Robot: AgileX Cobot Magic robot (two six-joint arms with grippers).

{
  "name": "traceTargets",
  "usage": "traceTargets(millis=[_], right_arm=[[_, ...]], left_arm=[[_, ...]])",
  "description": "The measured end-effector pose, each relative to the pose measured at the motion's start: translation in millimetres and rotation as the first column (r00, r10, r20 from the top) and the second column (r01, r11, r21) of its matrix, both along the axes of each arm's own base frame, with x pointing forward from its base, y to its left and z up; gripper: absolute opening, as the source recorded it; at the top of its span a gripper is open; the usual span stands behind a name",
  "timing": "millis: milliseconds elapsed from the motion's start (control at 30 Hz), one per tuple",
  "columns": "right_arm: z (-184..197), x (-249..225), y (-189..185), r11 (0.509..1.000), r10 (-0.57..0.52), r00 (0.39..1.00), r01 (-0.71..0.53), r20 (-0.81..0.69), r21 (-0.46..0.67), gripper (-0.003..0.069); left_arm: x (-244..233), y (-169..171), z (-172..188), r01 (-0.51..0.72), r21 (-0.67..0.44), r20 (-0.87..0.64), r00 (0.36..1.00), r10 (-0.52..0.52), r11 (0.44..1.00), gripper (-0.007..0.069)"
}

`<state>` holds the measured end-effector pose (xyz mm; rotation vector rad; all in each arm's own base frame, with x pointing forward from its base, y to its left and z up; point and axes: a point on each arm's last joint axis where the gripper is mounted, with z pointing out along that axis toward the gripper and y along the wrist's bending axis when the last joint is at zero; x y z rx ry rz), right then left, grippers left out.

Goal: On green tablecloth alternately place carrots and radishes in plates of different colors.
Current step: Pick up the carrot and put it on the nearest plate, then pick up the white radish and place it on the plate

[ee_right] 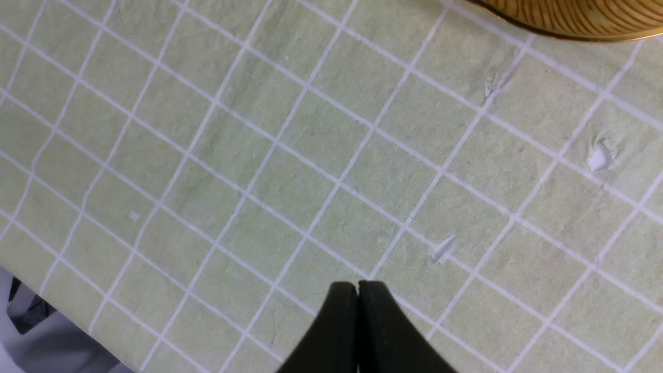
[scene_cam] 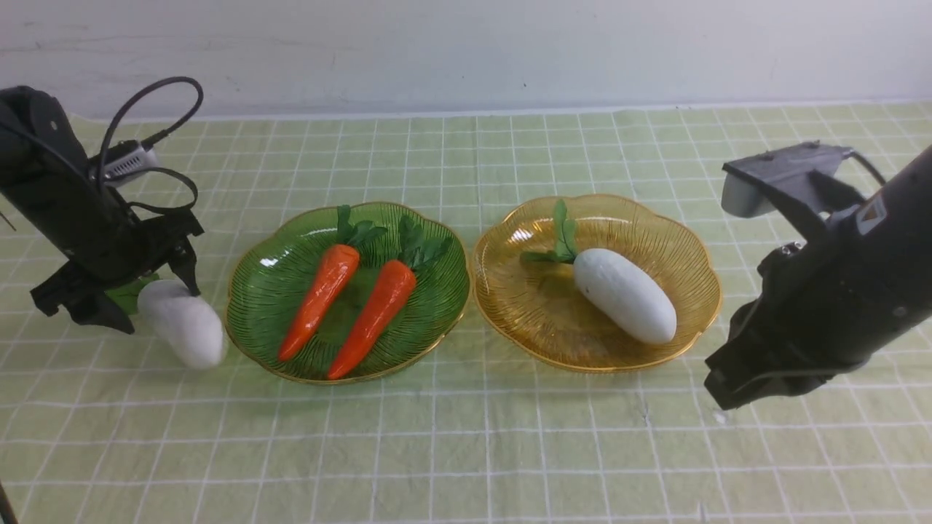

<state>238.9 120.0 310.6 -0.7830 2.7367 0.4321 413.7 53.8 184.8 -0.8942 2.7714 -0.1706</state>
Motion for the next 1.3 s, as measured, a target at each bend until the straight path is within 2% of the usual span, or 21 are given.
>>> traceTargets(millis=[100, 167, 300, 500, 567, 633, 700, 867, 933, 1100, 1267, 1300], right_arm=[[0.0, 0.0, 0.0, 1.0, 0.0, 1.0, 0.0, 0.0, 0.0, -0.0015], [0.0, 0.0, 0.0, 1.0, 0.0, 1.0, 0.0, 0.0, 0.0, -0.0015], [0.0, 0.0, 0.0, 1.0, 0.0, 1.0, 0.0, 0.0, 0.0, -0.0015], [0.0, 0.0, 0.0, 1.0, 0.0, 1.0, 0.0, 0.0, 0.0, -0.0015], [0.0, 0.0, 0.0, 1.0, 0.0, 1.0, 0.0, 0.0, 0.0, -0.0015], [0.0, 0.0, 0.0, 1.0, 0.0, 1.0, 0.0, 0.0, 0.0, -0.0015], [1.5, 1.0, 0.2, 1.0, -0.006, 1.0, 0.006, 0.021, 0.007, -0.0015], [24.2, -14.7, -7.0, 0.999, -0.008, 0.994, 0.004, 0.113, 0.032, -0.0015], [32.8, -22.3, -10.8, 0.999, -0.008, 0.99, 0.003, 0.143, 0.034, -0.0015], [72.9, -68.5, -32.6, 0.996, -0.055, 0.952, 0.033, 0.301, 0.078, -0.0015], [85.0, -122.0, -56.7, 0.992, -0.094, 0.905, 0.05, 0.416, 0.116, -0.0015], [84.5, -126.0, -58.3, 0.992, -0.096, 0.902, 0.05, 0.422, 0.118, -0.0015]], left_arm=[[1.5, 0.7, -6.9, 0.021, 0.008, -0.01, 1.0, -0.021, 1.0, 0.0521], [1.4, 1.3, -7.4, 0.059, 0.024, -0.012, 0.998, -0.059, 0.998, 0.0472], [-2.3, 2.6, -1.7, 0.105, 0.053, -0.029, 0.994, -0.104, 0.993, 0.0465], [-15.2, 0.2, 49.9, 0.125, 0.096, 0.067, 0.989, -0.132, 0.987, 0.0465], [-21.3, -10.1, 73.2, 0.162, 0.096, 0.127, 0.977, -0.174, 0.982, 0.0465], [-23.4, -17.7, 81.4, 0.188, 0.087, 0.152, 0.968, -0.2, 0.978, 0.0465], [-26.4, -43.7, 94.2, 0.273, 0.04, 0.198, 0.941, -0.276, 0.961, 0.0465], [-28.3, -110.6, 95.4, 0.445, -0.085, 0.245, 0.876, -0.415, 0.891, 0.0465], [-28.3, -123.2, 95.8, 0.47, -0.098, 0.252, 0.865, -0.435, 0.877, 0.0465], [-19.3, -190.3, 100.9, 0.603, -0.094, 0.299, 0.776, -0.556, 0.792, 0.0465], [-5.5, -256.9, 94.9, 0.703, -0.08, 0.348, 0.684, -0.641, 0.706, 0.0465], [-4.5, -259.5, 96.1, 0.707, -0.077, 0.355, 0.679, -0.643, 0.703, 0.0465]])
